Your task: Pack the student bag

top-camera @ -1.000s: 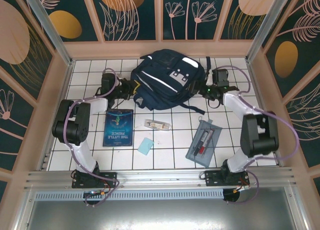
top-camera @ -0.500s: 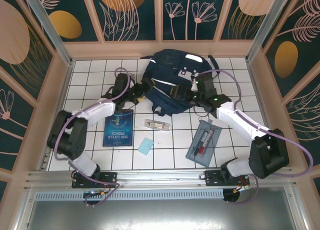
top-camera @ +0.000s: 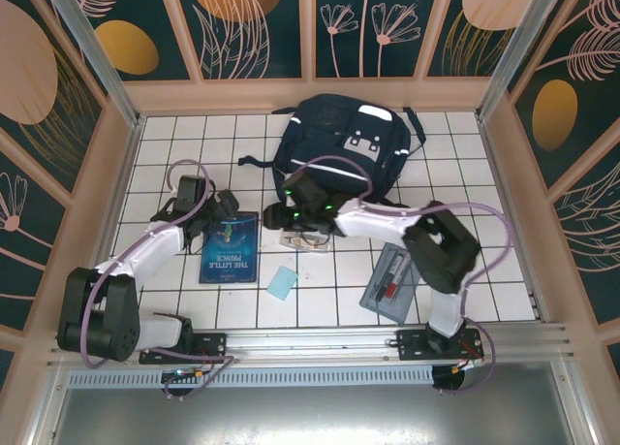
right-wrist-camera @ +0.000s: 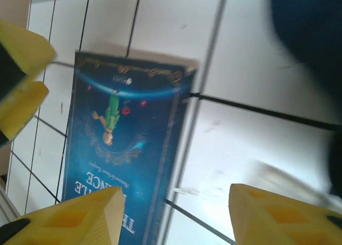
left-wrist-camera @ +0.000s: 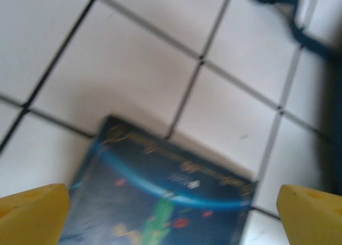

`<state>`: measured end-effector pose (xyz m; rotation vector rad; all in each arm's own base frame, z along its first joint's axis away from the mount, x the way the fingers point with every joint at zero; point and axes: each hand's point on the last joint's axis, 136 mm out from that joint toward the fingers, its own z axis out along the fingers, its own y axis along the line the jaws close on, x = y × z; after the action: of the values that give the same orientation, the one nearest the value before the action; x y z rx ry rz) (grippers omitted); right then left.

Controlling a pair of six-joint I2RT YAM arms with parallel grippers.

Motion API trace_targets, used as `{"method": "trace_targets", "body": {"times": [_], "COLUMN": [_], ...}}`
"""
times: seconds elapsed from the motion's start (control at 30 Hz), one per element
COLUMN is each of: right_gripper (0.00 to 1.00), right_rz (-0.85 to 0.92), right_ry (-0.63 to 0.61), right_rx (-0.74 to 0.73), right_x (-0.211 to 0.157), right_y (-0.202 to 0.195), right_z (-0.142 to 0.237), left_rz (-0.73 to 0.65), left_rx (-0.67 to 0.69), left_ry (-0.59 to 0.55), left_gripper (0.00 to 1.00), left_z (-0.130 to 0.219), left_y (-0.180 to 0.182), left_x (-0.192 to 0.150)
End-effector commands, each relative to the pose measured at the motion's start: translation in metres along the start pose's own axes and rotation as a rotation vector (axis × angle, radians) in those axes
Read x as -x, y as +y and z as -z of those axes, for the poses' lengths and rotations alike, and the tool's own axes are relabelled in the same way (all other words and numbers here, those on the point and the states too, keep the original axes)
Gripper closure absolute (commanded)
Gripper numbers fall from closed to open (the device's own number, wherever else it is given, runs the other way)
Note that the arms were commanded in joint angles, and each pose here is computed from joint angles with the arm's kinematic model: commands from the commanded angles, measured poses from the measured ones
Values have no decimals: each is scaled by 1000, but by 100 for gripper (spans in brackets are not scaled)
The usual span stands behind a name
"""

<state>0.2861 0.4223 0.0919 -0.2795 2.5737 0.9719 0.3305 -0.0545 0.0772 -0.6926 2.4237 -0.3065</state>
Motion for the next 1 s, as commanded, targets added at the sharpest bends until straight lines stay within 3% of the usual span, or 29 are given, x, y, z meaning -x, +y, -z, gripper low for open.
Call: {"method": "trace_targets", "body": {"times": [0.0, 0.17, 0.3, 0.37, 0.5, 0.57, 0.73, 0.97], "right_gripper": [46, 45, 45, 46, 46, 46, 48, 53], "right_rz": [25, 3, -5, -9, -18, -17, -5, 22], "right_ry": [39, 85, 96, 110, 128, 127, 119, 90], "right_rx": [8, -28, -73, -61, -46, -33, 52, 229], "right_x": [-6, -11, -14, -17, -19, -18, -9, 4], "right_y": [11, 4, -5, -4, -3, 0, 22, 66], "right_z": [-29, -60, -70, -75, -85, -87, -83, -45], "left_rz": [-49, -41, -8, 11, 76, 108, 202, 238], "left_rx": [56, 96, 86, 61, -52, -99, -225, -216], "left_ry": [31, 74, 116, 145, 189, 199, 222, 218], "left_gripper": [1, 3, 11, 21, 58, 66, 70, 70], "left_z": [1, -6, -15, -20, -24, -22, -16, -20], "left_y": [22, 45, 56, 56, 42, 35, 18, 21], "left_x": [-16, -39, -60, -71, -85, -88, -96, -97]}}
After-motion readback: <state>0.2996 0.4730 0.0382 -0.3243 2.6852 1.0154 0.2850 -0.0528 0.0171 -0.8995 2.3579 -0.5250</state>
